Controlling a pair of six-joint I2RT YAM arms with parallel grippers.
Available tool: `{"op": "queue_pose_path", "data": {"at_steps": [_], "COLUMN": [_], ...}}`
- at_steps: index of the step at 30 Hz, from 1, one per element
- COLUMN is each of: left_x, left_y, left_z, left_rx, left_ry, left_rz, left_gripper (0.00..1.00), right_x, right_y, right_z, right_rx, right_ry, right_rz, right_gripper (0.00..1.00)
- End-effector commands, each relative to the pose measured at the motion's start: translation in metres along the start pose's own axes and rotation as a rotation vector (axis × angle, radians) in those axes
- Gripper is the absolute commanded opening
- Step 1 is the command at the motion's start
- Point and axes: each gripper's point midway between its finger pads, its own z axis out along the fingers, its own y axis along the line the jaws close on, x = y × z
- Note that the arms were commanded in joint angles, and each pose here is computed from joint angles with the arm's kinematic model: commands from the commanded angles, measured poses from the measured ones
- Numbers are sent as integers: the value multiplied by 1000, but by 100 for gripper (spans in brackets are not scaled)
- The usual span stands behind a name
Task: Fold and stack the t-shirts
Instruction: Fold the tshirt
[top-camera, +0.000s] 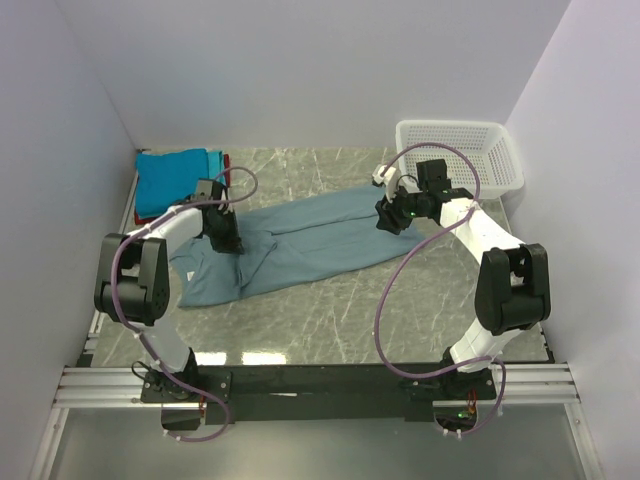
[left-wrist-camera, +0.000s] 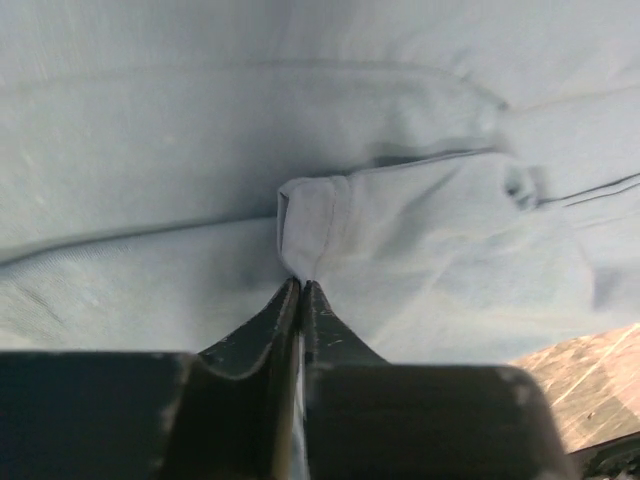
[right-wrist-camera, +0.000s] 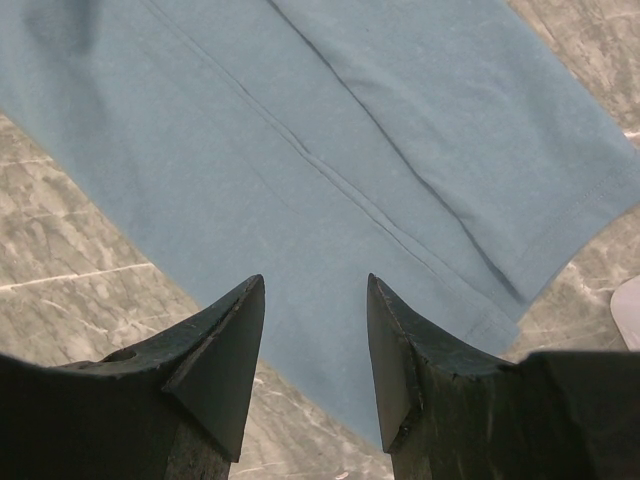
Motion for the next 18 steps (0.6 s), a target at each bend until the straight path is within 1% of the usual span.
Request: {"op": "queue_pose_path", "data": {"at_steps": [1, 4, 5, 12, 18], "left_x": [-30, -48, -47, -68, -92], "left_y": [-19, -25, -23, -26, -28], "left_z": [-21, -32, -30, -26, -29], "left_rx": [49, 49, 42, 34, 1], "left_ry": [-89, -124, -107, -108, -162], "left_rz": [50, 85, 100, 202, 274], "left_gripper": [7, 1, 0, 1, 1], "right_x": [-11, -9, -9, -9, -7], "right_y": [-5, -5, -5, -7, -7], "right_z": [-8, -6, -7, -8, -6], "right_rx": [19, 14, 15, 18, 16], "right_ry": [-31, -25, -25, -25, -21], "right_rz": [-22, -18, -17, -18, -17], "right_gripper": [53, 53, 53, 53, 53]}}
